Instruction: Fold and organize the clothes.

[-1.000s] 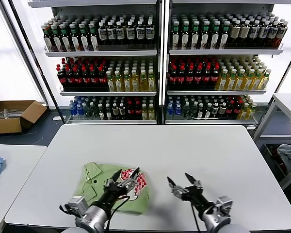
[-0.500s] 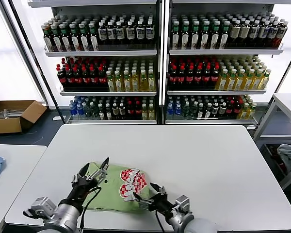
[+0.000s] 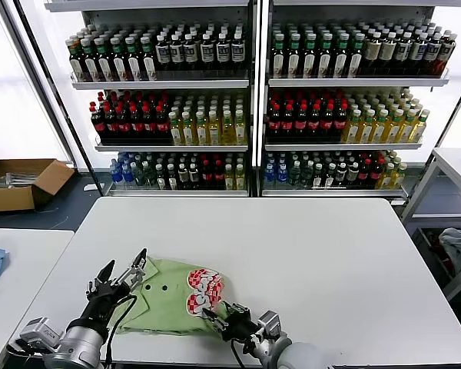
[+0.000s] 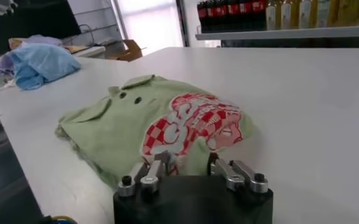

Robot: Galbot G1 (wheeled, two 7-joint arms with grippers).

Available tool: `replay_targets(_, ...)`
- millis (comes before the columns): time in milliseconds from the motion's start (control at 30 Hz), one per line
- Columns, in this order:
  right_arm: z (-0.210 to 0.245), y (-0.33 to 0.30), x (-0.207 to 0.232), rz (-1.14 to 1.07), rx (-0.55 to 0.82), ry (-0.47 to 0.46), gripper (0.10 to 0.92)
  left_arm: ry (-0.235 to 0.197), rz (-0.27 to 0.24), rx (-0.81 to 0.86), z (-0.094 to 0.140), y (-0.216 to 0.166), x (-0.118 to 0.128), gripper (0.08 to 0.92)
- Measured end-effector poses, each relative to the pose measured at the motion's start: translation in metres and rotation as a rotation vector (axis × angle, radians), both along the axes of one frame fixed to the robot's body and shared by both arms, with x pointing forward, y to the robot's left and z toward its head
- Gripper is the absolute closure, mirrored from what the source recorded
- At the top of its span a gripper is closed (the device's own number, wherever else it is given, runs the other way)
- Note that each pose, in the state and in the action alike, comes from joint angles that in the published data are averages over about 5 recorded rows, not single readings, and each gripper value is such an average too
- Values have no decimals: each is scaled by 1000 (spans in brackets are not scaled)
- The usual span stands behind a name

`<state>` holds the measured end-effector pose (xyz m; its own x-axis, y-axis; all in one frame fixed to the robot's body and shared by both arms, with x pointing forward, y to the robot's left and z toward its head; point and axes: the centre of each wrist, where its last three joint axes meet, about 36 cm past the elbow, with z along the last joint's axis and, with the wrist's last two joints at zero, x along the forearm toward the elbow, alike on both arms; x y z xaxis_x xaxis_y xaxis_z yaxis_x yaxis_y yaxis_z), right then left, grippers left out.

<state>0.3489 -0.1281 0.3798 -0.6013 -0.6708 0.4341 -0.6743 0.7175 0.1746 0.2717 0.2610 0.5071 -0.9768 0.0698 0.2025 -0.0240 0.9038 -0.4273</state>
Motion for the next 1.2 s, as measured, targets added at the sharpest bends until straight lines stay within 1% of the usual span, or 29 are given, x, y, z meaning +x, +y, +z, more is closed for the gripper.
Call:
replay_targets(133,3,-11,-2,-4,-27,-15,779,3,-3,0,1,1,1,177)
replay_targets(233,6,-22,-2,-12,-48,-28,855,8,-6,2,2,2,2,177)
replay_targets(333,10,-35,-3,-26,-67,-42,885,15,-6,7,3,5,3,177)
replay_targets(600,21,-80,-8,-88,-94,-63,885,27,-5,22,4,14,4,177)
replay_targets(900,31,-139,-7,-177,-167,-98,884,42,-3,14,4,14,7,177)
replay_targets(1000,35,-151,-5,-206,-173,-121,846,50,0,11,2,13,8,177)
replay_targets(1200,42,-170,-5,-272,-177,-158,681,60,3,9,2,12,6,177)
